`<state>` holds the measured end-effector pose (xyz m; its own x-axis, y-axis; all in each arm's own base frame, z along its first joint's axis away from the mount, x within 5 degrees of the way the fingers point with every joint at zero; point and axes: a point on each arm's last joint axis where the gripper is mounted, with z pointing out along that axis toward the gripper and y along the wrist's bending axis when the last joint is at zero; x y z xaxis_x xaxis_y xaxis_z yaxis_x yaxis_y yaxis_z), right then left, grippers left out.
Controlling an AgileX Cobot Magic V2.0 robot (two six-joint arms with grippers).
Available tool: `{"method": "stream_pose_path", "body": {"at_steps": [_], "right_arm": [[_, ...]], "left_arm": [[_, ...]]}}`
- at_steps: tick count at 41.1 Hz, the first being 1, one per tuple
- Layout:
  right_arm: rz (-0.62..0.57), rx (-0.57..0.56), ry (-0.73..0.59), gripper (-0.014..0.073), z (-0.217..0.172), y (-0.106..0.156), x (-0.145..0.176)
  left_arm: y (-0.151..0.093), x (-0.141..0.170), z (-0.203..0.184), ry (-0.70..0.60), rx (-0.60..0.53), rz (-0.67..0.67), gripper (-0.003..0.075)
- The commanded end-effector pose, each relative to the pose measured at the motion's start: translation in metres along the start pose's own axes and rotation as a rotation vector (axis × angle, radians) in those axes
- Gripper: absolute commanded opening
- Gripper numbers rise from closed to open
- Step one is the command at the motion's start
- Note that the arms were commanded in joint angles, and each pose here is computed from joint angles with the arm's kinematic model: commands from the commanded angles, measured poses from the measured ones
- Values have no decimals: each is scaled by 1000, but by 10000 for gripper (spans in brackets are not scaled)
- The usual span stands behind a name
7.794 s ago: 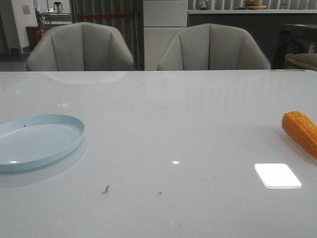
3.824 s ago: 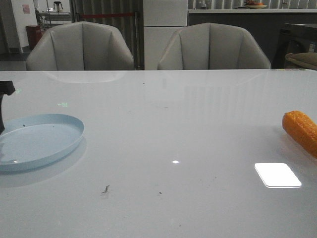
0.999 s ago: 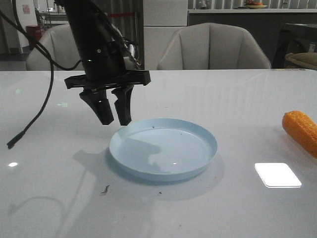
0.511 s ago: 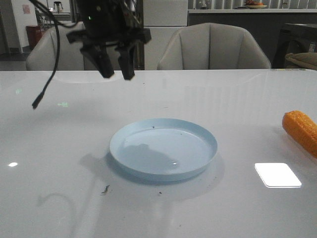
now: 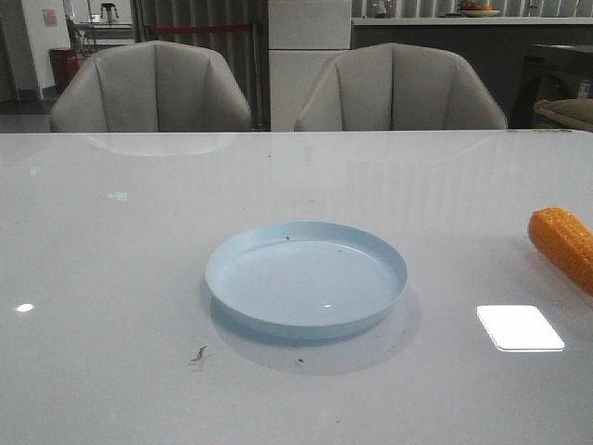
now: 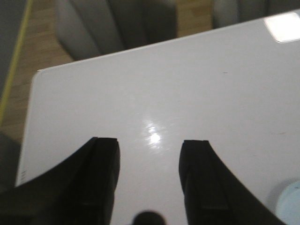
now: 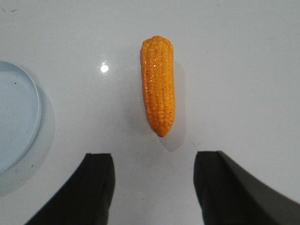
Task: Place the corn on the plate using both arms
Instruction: 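Lower the right gripper onto the orange corn cob and grasp it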
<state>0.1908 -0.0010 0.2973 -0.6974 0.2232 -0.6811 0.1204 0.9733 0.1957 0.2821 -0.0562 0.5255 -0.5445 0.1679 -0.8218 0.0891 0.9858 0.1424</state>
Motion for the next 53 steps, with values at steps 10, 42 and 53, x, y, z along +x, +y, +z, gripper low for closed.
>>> {"method": "stream_pose_path", "body": {"at_steps": [10, 42, 53], "right_arm": [[-89, -6, -129, 490, -11, 4, -22], [-121, 41, 160, 625, 154, 0, -82], [-102, 51, 240, 625, 193, -7, -65]], "left_arm": [[41, 99, 7, 138, -115, -113, 365], [13, 196, 7, 143, 45, -208, 365], [13, 196, 7, 145, 47, -211, 365]]}}
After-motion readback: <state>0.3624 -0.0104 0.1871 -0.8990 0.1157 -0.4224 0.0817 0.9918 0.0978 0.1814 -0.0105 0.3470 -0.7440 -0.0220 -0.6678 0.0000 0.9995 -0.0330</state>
